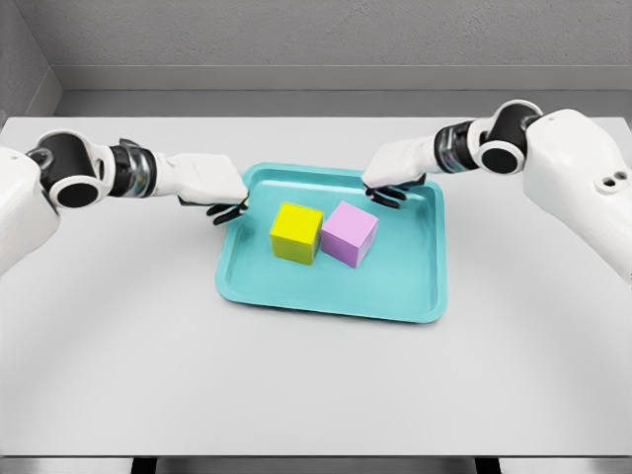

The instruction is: Push two cubes

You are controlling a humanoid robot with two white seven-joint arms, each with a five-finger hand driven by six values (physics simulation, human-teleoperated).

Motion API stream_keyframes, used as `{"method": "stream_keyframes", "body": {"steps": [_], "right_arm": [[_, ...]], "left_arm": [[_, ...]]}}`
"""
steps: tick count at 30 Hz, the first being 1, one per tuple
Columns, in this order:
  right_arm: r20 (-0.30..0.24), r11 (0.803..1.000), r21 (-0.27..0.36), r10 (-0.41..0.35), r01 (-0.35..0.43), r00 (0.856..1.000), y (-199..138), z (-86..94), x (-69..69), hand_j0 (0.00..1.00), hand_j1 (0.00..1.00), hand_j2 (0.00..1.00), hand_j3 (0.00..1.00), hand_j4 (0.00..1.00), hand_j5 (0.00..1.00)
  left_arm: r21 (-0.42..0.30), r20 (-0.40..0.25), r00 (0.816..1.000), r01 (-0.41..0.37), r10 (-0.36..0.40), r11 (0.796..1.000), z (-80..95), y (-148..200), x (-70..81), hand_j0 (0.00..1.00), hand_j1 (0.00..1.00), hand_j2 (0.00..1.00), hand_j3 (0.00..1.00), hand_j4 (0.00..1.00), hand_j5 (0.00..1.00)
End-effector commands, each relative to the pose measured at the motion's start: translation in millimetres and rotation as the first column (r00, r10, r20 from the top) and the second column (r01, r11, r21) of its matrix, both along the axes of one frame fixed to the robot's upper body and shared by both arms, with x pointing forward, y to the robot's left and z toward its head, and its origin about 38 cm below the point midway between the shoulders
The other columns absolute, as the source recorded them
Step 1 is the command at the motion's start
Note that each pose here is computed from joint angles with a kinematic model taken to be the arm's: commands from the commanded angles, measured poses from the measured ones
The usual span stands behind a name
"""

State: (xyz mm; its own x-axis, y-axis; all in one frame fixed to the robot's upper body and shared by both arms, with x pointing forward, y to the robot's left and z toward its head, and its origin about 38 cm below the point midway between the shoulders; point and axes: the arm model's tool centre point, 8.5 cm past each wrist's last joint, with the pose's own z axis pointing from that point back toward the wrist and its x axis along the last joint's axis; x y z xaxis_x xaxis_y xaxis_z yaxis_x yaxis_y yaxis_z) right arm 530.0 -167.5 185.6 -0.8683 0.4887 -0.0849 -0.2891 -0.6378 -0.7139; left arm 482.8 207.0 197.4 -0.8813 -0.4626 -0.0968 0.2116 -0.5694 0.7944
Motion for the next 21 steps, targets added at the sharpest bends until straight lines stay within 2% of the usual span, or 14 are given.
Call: {"method": "stream_keyframes", "body": {"steps": [1, 8, 11, 21], "right_arm": [[-0.003, 1.000, -0.006, 0.002, -0.002, 1.000, 6.5, -3.5, 0.9, 0.00, 0.00, 0.00, 0.00, 0.00, 0.00], [-0.015, 1.000, -0.019, -0.018, 0.018, 1.000, 5.7, -10.1, 4.3, 0.00, 0.00, 0.00, 0.00, 0.00, 0.00], [-0.004, 0.999, -0.041, 0.005, -0.005, 1.000, 16.7, -12.4, 3.4, 0.00, 0.00, 0.00, 0.00, 0.00, 0.00], [-0.013, 0.999, -0.043, 0.018, -0.019, 1.000, 26.1, -17.2, 1.7, 0.00, 0.00, 0.00, 0.00, 0.00, 0.00]], "left_arm": [[-0.007, -0.001, 1.000, -0.005, 0.005, 1.000, 1.7, 1.5, 0.1, 0.02, 0.02, 0.02, 0.02, 0.02, 0.02], [-0.015, -0.007, 1.000, 0.001, -0.001, 1.000, 0.9, -0.7, -1.2, 0.02, 0.02, 0.02, 0.02, 0.02, 0.02], [-0.015, -0.006, 1.000, 0.002, -0.002, 1.000, 1.1, -1.0, -1.4, 0.02, 0.02, 0.02, 0.02, 0.02, 0.02], [-0.015, -0.008, 1.000, 0.002, -0.002, 1.000, 0.4, -1.0, -1.7, 0.02, 0.02, 0.02, 0.02, 0.02, 0.02]]}}
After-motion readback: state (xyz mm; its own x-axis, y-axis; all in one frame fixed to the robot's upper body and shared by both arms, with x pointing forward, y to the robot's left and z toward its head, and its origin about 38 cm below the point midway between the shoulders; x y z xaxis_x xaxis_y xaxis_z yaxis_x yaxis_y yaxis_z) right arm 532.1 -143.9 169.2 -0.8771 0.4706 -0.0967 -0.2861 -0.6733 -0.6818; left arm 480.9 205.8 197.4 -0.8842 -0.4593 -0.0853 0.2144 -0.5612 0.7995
